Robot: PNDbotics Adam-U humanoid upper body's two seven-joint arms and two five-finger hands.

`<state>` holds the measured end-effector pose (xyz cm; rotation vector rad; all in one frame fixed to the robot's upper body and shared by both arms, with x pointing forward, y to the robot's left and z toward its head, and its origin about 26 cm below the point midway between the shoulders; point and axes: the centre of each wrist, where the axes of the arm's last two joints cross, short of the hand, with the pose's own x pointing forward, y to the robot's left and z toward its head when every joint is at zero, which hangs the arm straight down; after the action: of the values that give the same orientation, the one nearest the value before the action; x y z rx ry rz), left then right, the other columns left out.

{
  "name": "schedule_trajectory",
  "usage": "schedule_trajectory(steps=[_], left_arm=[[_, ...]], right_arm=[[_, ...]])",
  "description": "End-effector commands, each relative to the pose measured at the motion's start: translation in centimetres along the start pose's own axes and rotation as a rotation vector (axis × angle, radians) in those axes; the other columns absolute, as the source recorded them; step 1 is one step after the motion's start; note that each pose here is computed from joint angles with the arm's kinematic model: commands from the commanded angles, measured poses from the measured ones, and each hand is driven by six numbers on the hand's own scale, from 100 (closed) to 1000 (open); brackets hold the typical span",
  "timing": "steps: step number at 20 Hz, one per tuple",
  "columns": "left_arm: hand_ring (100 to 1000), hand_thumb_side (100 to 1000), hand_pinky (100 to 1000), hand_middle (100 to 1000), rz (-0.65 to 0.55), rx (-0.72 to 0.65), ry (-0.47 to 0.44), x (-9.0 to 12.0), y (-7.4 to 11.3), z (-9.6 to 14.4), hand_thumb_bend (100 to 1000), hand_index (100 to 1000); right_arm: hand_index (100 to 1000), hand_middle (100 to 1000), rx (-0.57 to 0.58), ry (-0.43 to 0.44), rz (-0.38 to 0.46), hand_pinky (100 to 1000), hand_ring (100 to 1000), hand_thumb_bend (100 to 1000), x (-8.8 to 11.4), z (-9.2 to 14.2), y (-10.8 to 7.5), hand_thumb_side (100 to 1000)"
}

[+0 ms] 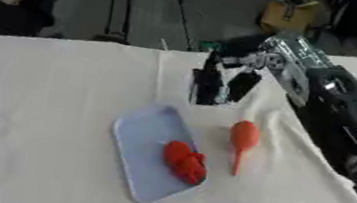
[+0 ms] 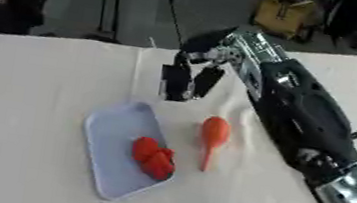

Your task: Pick up objects on the table and place them in the box.

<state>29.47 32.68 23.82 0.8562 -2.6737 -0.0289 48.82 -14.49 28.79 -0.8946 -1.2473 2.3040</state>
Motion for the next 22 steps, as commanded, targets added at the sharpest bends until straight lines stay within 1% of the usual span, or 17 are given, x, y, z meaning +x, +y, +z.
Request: schedule_trajectory(steps=[1, 2, 3, 4, 5, 6, 7, 8, 16, 22], left_arm=[[912, 936, 794, 859, -0.022, -0.004, -0.037, 0.4, 0.7, -0.9, 100, 784], [912, 934, 794, 859, -0.022, -0.004, -0.037, 0.4, 0.7, -0.9, 100, 784], [912, 936, 794, 859, -0.022, -0.004, -0.037, 0.4, 0.7, -1.0, 100, 784], [912, 936, 794, 859, -0.021, -0.003, -0.037, 0.4, 0.7, -1.0, 100, 784], [912, 936, 794, 859, -0.020, -0.003, -0.038, 0.4, 0.6, -1.0, 100, 784], [912, 936, 794, 859, -0.020, -0.003, -0.038, 0.4, 0.6, -1.0, 100, 784], [912, 937, 794, 859, -0.019, -0.003, -0.039, 0.4, 0.6, -1.0, 100, 784], [912, 937, 794, 859, -0.018, -0.002, -0.039, 0.4, 0.6, -1.0, 100, 784], [913, 937, 794, 860, -0.007, 0.002, -0.039, 0.5, 0.4, -1.0, 100, 784], [913, 937, 794, 860, 0.002, 0.011, -0.040, 0.5, 0.3, -1.1, 100, 784]], right_arm=[[636, 727, 0.162, -0.159, 0.227, 996, 965, 152, 0.1, 1.8, -2.9, 621], [636, 728, 0.149, -0.166, 0.237, 995, 964, 174, 0.4, 2.0, -3.2, 678], [636, 724, 0.135, -0.177, 0.249, 995, 964, 147, 0.8, 2.2, -3.6, 626], [636, 724, 0.122, -0.188, 0.261, 995, 964, 171, 1.2, 2.3, -3.9, 638], [636, 723, 0.115, -0.200, 0.272, 995, 963, 146, 1.6, 2.3, -4.1, 627], [636, 722, 0.111, -0.209, 0.281, 995, 963, 186, 1.9, 2.3, -4.2, 644], [634, 720, 0.110, -0.221, 0.290, 995, 963, 144, 2.2, 2.2, -4.2, 626], [634, 720, 0.111, -0.230, 0.298, 995, 963, 144, 2.5, 2.2, -4.3, 626], [626, 709, 0.127, -0.286, 0.320, 994, 960, 142, 4.0, 0.9, -3.8, 624], [622, 699, 0.147, -0.319, 0.317, 993, 956, 146, 4.9, -0.2, -2.9, 625]])
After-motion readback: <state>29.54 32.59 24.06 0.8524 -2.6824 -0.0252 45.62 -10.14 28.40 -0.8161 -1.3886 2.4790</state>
